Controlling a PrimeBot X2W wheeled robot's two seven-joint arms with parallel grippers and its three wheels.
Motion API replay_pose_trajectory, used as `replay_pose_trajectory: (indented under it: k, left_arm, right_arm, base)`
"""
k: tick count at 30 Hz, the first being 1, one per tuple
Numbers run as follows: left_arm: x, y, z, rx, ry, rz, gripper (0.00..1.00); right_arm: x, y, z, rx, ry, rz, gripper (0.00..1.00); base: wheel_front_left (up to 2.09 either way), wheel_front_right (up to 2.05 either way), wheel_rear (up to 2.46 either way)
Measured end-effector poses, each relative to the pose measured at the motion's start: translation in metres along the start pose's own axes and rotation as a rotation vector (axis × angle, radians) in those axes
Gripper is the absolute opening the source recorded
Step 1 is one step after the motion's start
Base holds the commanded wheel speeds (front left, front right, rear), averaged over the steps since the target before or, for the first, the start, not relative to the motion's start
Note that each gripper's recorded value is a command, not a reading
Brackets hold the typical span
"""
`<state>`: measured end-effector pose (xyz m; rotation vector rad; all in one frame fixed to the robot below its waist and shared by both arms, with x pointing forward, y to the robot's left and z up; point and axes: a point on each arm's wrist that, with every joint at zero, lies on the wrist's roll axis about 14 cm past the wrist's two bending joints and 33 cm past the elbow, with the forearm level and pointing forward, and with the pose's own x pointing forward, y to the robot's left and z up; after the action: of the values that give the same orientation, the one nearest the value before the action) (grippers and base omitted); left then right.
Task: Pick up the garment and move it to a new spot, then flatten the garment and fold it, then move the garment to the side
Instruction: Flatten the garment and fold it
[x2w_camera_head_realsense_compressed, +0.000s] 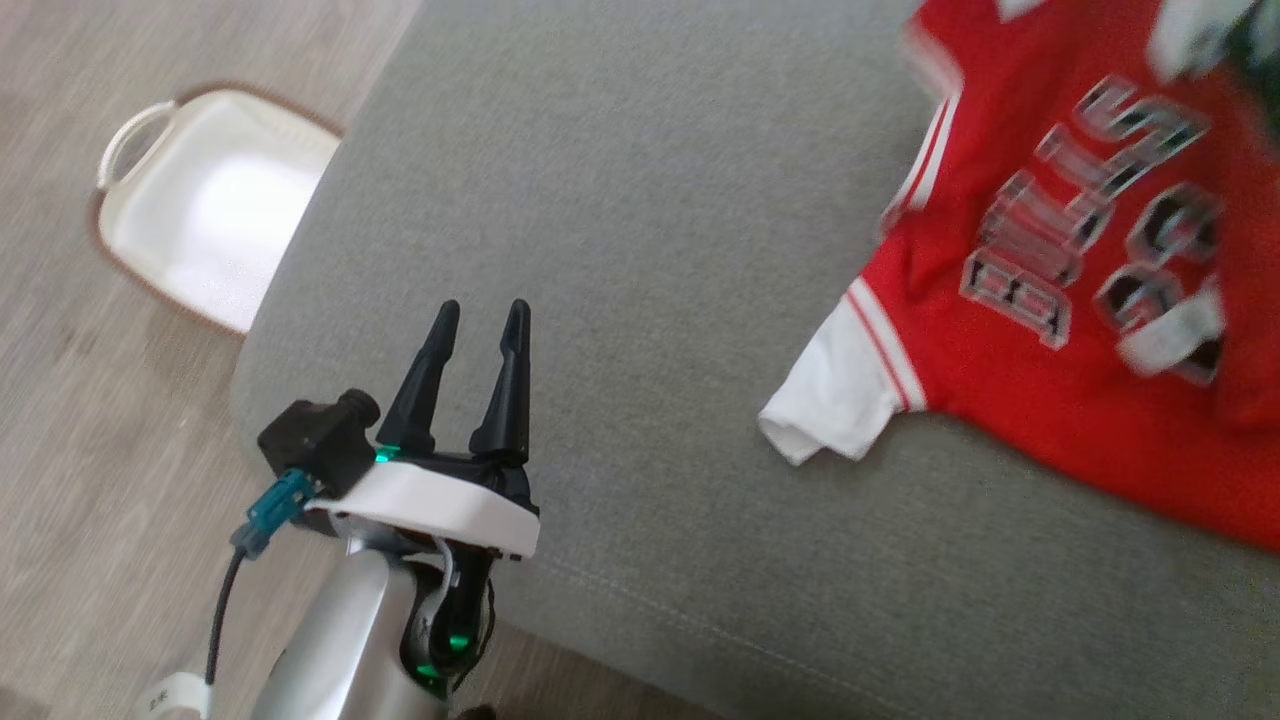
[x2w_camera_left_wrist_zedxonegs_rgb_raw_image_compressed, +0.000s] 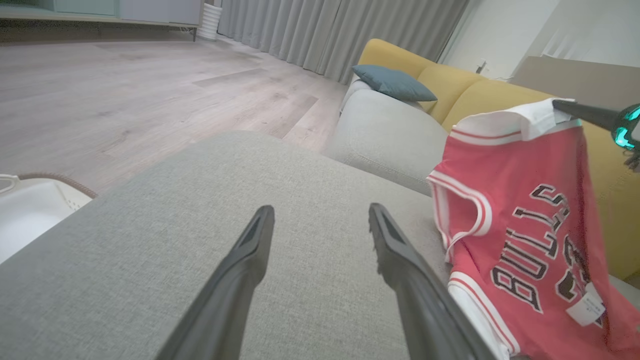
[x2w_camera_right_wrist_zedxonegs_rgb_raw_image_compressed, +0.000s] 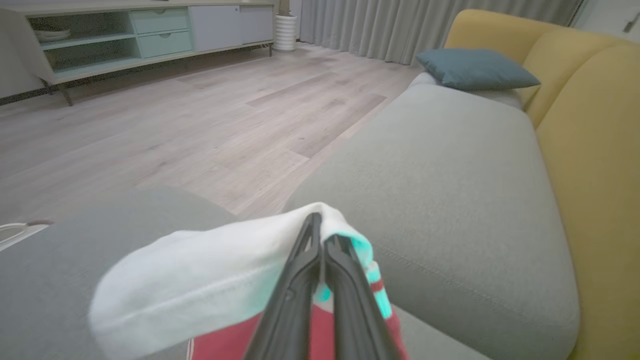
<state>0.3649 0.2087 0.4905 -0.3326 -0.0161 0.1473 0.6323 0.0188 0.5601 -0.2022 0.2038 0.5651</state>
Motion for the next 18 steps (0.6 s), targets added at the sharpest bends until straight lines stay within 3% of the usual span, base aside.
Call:
replay_pose_trajectory:
  k: [1,2,3,9,18]
  left_arm:
    - [0.000,0.003,-0.002,-0.002,0.006,0.010,1.00]
    - [-0.001,0.005,-0.004,-0.001,0.014,0.020,1.00]
    - [-0.001,0.007,-0.007,-0.002,0.022,0.028,1.00]
    - [0.002,0.011,-0.013,0.004,0.041,0.044,1.00]
    - [0.017,-0.005,-0.001,0.013,-0.005,-0.020,1.00]
  right_arm:
    - [0.006,-0.007,0.007,-0.009,-0.007,-0.014,0.00]
    - [0.011,-0.014,0.014,-0.025,-0.017,-0.028,0.31]
    - [0.017,-0.020,0.021,-0.052,-0.024,-0.041,1.00]
    - [0.030,-0.029,0.014,-0.107,0.023,-0.066,1.00]
    - [0.000,-0.034,0.011,-0.089,-0.058,-0.086,1.00]
  base:
    - [0.00,0.00,0.00]
    - [0.00,0.00,0.00]
    - [0.00,0.00,0.00]
    - [0.00,0.00,0.00]
    - [0.00,0.00,0.00]
